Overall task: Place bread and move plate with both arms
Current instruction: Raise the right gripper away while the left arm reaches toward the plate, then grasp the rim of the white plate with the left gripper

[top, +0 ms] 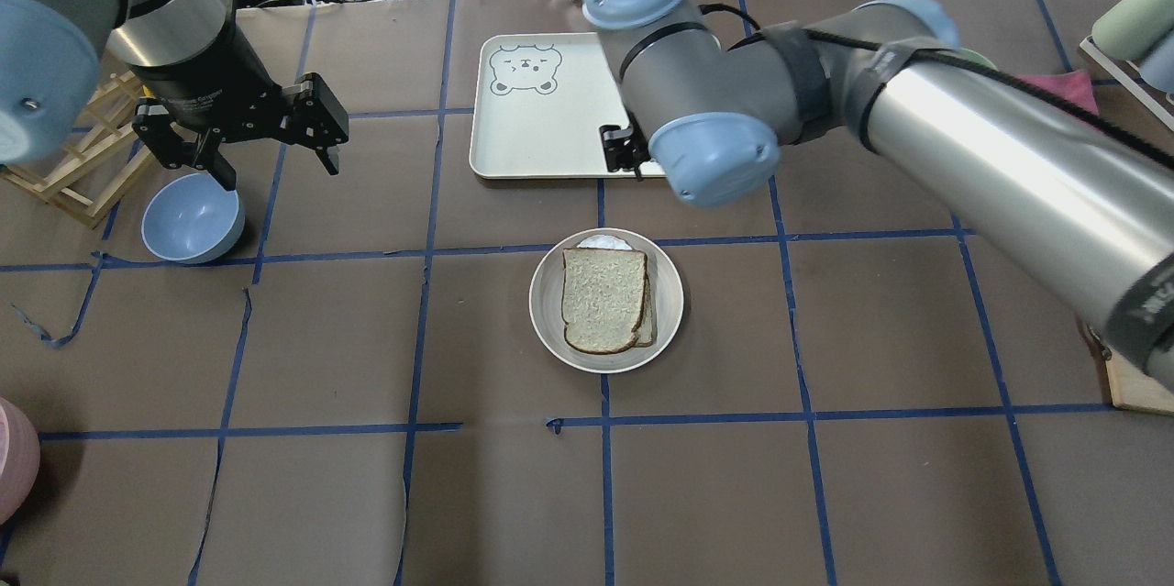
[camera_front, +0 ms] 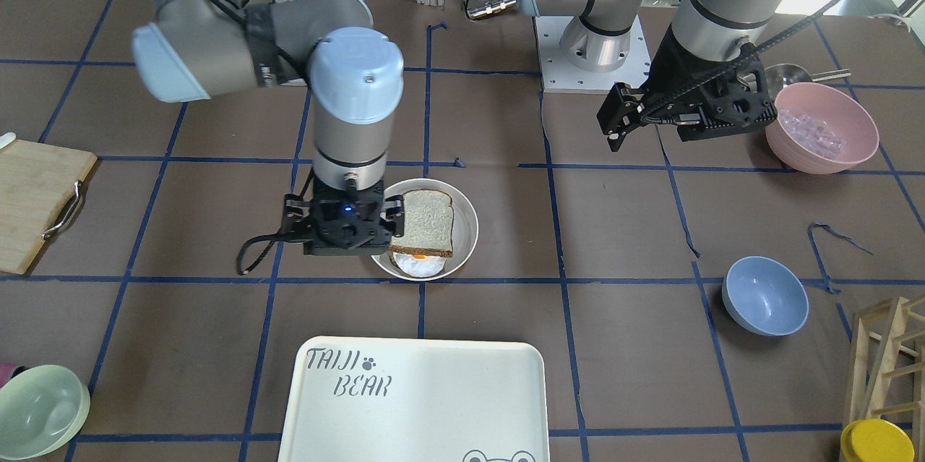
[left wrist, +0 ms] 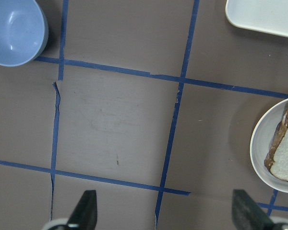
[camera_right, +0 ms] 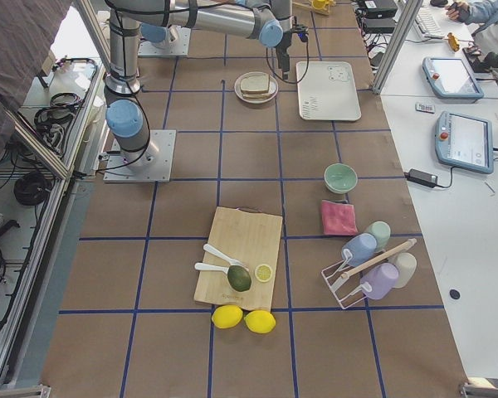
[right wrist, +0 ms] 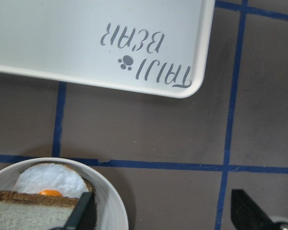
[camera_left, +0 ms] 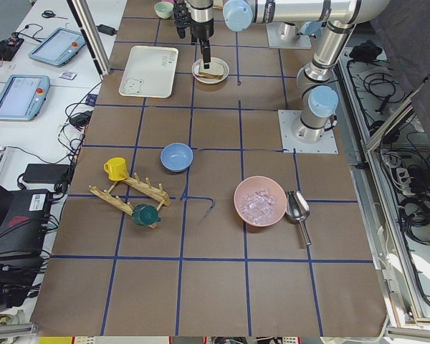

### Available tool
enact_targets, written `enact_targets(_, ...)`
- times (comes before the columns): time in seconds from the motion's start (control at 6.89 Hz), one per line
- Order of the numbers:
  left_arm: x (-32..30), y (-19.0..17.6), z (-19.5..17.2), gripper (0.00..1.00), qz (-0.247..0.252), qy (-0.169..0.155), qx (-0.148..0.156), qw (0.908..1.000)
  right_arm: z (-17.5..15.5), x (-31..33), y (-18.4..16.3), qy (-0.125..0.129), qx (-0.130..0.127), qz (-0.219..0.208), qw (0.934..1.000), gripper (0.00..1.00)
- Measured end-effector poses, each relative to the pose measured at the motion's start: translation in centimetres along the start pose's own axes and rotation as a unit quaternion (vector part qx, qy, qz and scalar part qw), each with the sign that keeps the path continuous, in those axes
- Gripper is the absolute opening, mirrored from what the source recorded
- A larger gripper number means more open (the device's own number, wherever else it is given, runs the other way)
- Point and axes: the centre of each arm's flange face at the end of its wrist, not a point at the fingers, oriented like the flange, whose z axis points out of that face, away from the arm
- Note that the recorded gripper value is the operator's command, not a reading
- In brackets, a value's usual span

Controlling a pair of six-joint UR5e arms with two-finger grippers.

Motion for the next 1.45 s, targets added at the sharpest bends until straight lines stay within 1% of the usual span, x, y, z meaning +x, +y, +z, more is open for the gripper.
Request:
enact_targets(0.15, 0.1, -0.7, 0.7, 1.0, -0.004, 0.002, 0.001, 1.0, -2.2, 4.7, -0.2, -0.021, -0.006, 0.0, 0.9998, 1.0)
enact_targets(0.29, 0.4, -1.4, 2.0, 1.0, -0.005, 0.003, -0.001, 1.0, -5.0, 7.5, 0.9, -0.032, -0.018, -0.005, 0.9993, 1.0)
enact_targets(0.44, 0.9, -2.2, 4.3, 1.0, -0.004, 0.005, 0.002, 1.0, -7.9, 8.8, 2.9, -0.036, -0.038, -0.01, 0.9986, 1.0)
enact_targets(0.58, 1.7, -2.4, 7.2, 1.0, 0.0, 0.013, 0.001, 0.9999, -10.1, 9.4, 4.7, -0.038, -0.051, -0.015, 0.9979, 1.0)
enact_targets(0.73, 2.9, -2.3, 9.9, 1.0, 0.008, 0.024, 0.003, 0.9997, -11.4, 9.6, 5.8, -0.04, -0.049, -0.024, 0.9977, 1.0)
enact_targets(0.87, 4.1, -2.4, 11.9, 1.0, 0.018, 0.034, 0.012, 0.9992, -12.3, 9.8, 6.1, -0.042, -0.04, -0.038, 0.9976, 1.0)
enact_targets(1.16, 7.4, -1.9, 15.7, 1.0, 0.045, 0.068, 0.014, 0.9966, -13.4, 9.8, 6.1, -0.049, -0.02, -0.051, 0.9973, 1.0)
enact_targets(1.31, 9.1, -1.5, 17.8, 0.85, 0.058, 0.075, 0.016, 0.9954, -13.7, 10.2, 6.1, -0.05, -0.016, -0.051, 0.9973, 1.0)
enact_targets(1.45, 10.7, -0.9, 19.9, 0.74, 0.072, 0.079, 0.022, 0.9941, -14.1, 10.7, 6.1, -0.049, -0.01, -0.046, 0.9977, 1.0)
